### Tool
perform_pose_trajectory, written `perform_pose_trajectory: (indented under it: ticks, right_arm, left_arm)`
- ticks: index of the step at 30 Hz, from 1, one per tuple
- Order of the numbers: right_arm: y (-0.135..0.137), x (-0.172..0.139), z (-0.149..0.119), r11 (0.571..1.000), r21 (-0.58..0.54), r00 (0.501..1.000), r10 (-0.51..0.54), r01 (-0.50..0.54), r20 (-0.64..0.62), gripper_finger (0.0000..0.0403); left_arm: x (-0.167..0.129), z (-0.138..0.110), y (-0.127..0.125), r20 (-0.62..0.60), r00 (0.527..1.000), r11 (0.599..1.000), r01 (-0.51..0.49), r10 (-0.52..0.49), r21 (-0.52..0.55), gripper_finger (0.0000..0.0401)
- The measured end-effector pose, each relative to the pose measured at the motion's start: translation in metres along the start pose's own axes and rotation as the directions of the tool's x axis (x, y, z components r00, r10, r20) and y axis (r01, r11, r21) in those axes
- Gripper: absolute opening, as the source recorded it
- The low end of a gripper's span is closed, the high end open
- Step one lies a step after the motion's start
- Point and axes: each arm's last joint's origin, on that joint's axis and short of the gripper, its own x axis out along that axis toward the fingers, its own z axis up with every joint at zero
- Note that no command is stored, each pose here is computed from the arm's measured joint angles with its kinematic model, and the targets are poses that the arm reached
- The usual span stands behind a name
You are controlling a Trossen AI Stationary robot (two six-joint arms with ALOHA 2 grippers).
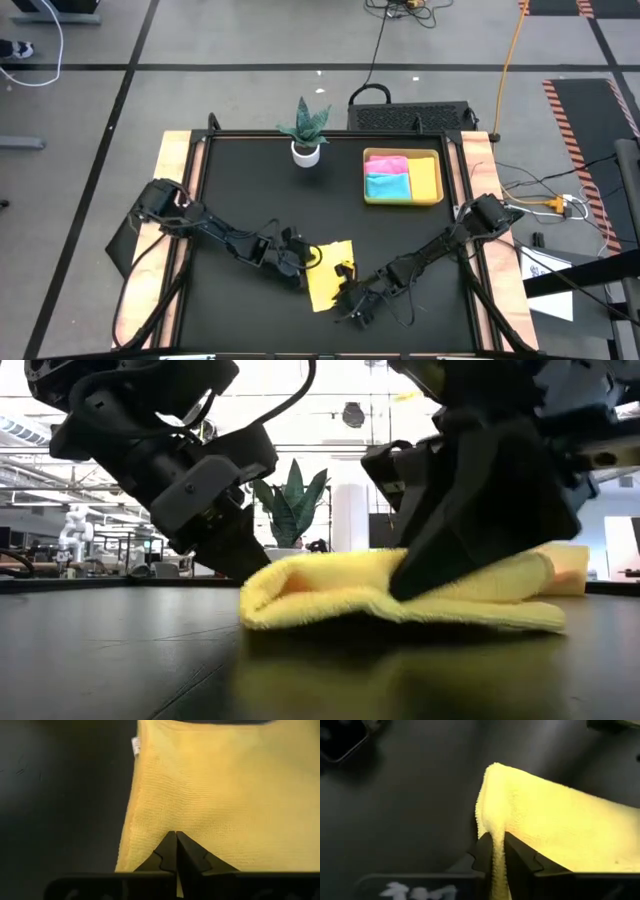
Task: Fold microfiber towels
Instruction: Fold the yellow microfiber cloth
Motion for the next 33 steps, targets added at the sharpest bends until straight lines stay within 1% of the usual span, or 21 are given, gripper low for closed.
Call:
perform_pose_trajectory:
  ticks: [3,5,7,10,11,14,17,19,21,25,27,28,31,33]
  right_arm:
    - [0.003,0.0,0.0,0.999,-0.024,1.0,0.025,-0.025,0.001,0.0047]
    - [0.004,0.0,0.0,0.999,-0.026,1.0,0.031,-0.031,0.003,0.0067]
    - [0.006,-0.002,0.002,0.999,-0.012,0.999,0.038,-0.038,0.015,0.0096]
    - [0.011,-0.003,0.004,0.999,-0.021,0.998,0.043,-0.042,0.036,0.0147]
    - [0.013,-0.003,0.004,0.999,-0.031,0.999,0.036,-0.035,0.04,0.0164]
    - [0.018,0.0,0.004,0.996,-0.069,0.997,-0.045,0.05,0.068,0.0208]
    - [0.018,0.007,-0.001,0.99,-0.093,0.993,-0.101,0.107,0.064,0.0222]
    - [0.014,0.01,-0.002,0.989,-0.095,0.992,-0.108,0.114,0.064,0.0213]
    - [0.011,0.011,-0.002,0.989,-0.089,0.991,-0.115,0.12,0.064,0.019]
    - [0.002,0.013,-0.008,0.988,-0.08,0.991,-0.13,0.133,0.043,0.0123]
    - [0.0,0.014,-0.014,0.988,-0.077,0.991,-0.131,0.134,0.033,0.0085]
    - [-0.001,0.014,-0.017,0.988,-0.077,0.991,-0.129,0.131,0.03,0.0067]
    - [0.0,0.013,-0.023,0.991,-0.078,0.994,-0.109,0.111,0.028,0.0019]
    - [0.002,0.013,-0.024,0.991,-0.083,0.994,-0.104,0.106,0.028,0.0008]
  left_arm:
    - [-0.001,0.0,-0.002,0.002,1.0,1.0,0.003,-0.003,-0.01,0.0014]
    - [-0.004,0.002,-0.001,0.005,1.0,1.0,-0.007,0.007,-0.015,0.0017]
    - [-0.004,0.003,0.0,0.016,1.0,1.0,-0.014,0.014,-0.021,0.0017]
    - [-0.003,0.002,0.005,-0.002,0.999,0.999,-0.038,0.038,-0.023,0.0006]
    - [-0.002,0.003,0.006,-0.006,0.999,0.999,-0.045,0.045,-0.028,0.0004]
    - [-0.001,0.003,0.01,-0.011,0.998,0.997,-0.063,0.063,-0.049,0.0007]
    - [0.0,0.004,0.012,-0.011,0.998,0.996,-0.069,0.068,-0.055,0.0018]
    - [0.0,0.004,0.012,-0.011,0.998,0.996,-0.07,0.069,-0.057,0.0019]
    - [0.0,0.004,0.012,-0.008,0.998,0.996,-0.07,0.069,-0.056,0.0017]
    - [-0.004,0.016,0.009,0.087,0.995,0.996,-0.032,0.039,-0.084,0.0004]
    - [-0.006,0.024,0.006,0.152,0.988,0.997,0.002,0.01,-0.081,0.0007]
    - [-0.006,0.025,0.006,0.164,0.986,0.997,0.008,0.005,-0.077,0.001]
    - [-0.005,0.025,0.003,0.159,0.986,0.997,0.058,-0.05,-0.05,0.0015]
    - [-0.001,0.02,0.004,0.117,0.991,0.997,0.073,-0.068,-0.04,0.001]
